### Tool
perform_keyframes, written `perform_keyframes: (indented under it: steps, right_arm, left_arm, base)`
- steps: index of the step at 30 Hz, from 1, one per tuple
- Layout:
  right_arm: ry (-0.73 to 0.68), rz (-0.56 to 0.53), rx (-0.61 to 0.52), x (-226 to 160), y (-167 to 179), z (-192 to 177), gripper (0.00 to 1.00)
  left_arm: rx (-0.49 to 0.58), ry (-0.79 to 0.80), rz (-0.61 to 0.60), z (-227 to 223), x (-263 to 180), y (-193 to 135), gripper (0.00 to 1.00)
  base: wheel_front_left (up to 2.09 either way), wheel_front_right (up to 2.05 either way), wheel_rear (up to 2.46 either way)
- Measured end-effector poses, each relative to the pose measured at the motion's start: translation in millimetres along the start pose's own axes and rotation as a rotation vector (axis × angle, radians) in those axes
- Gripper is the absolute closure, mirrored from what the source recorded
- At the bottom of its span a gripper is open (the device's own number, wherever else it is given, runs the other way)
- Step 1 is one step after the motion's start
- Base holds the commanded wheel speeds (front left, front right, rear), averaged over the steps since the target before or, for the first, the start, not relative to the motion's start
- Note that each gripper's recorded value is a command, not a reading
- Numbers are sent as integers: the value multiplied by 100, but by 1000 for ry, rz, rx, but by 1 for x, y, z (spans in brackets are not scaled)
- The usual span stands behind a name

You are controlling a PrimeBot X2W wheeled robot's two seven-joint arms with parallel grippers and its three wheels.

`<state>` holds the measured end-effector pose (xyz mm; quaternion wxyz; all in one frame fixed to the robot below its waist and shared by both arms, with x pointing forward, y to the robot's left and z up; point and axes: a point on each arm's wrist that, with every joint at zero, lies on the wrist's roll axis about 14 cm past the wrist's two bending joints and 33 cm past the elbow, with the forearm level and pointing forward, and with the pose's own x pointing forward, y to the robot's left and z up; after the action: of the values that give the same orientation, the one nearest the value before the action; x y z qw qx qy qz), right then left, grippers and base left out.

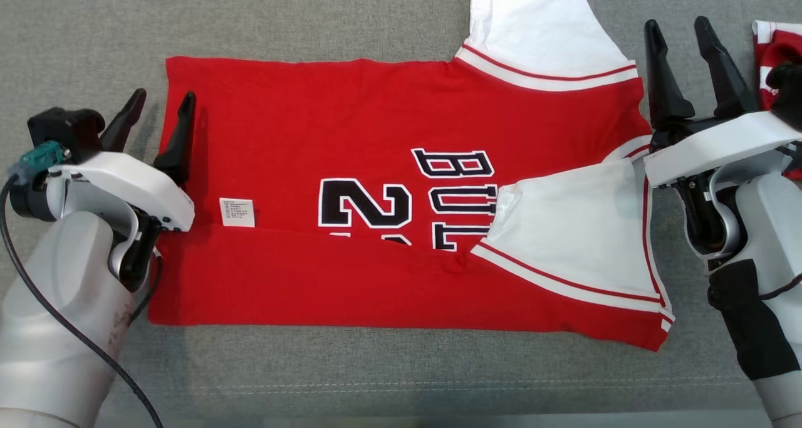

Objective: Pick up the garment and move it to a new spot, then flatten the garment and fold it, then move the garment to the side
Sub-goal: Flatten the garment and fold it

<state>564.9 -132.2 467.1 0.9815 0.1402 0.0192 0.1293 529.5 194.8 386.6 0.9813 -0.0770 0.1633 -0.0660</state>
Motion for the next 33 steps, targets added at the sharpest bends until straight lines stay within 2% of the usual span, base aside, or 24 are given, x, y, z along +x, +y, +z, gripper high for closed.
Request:
perform_keyframes:
  steps: [10, 15, 18, 25, 33]
  right_arm:
    - [66, -45, 35, -4, -15, -38, 0]
    - [81, -67, 46, -8, -22, -47, 0]
    - [93, -79, 56, -11, -25, -53, 0]
    - [116, -96, 67, -19, -29, -64, 0]
    - [113, -106, 79, -20, -33, -64, 0]
  left_arm:
    - [135, 156, -75, -14, 33, 11, 0]
    - [150, 191, -88, -4, 49, 21, 0]
    - [169, 267, -107, -11, 52, 24, 0]
    - [168, 331, -143, -15, 56, 24, 0]
    - [93, 360, -200, -17, 55, 12, 0]
  base:
    - [0, 0, 0]
    - [0, 0, 0]
    - [0, 0, 0]
    - [0, 0, 0]
    - [0, 0, 0]
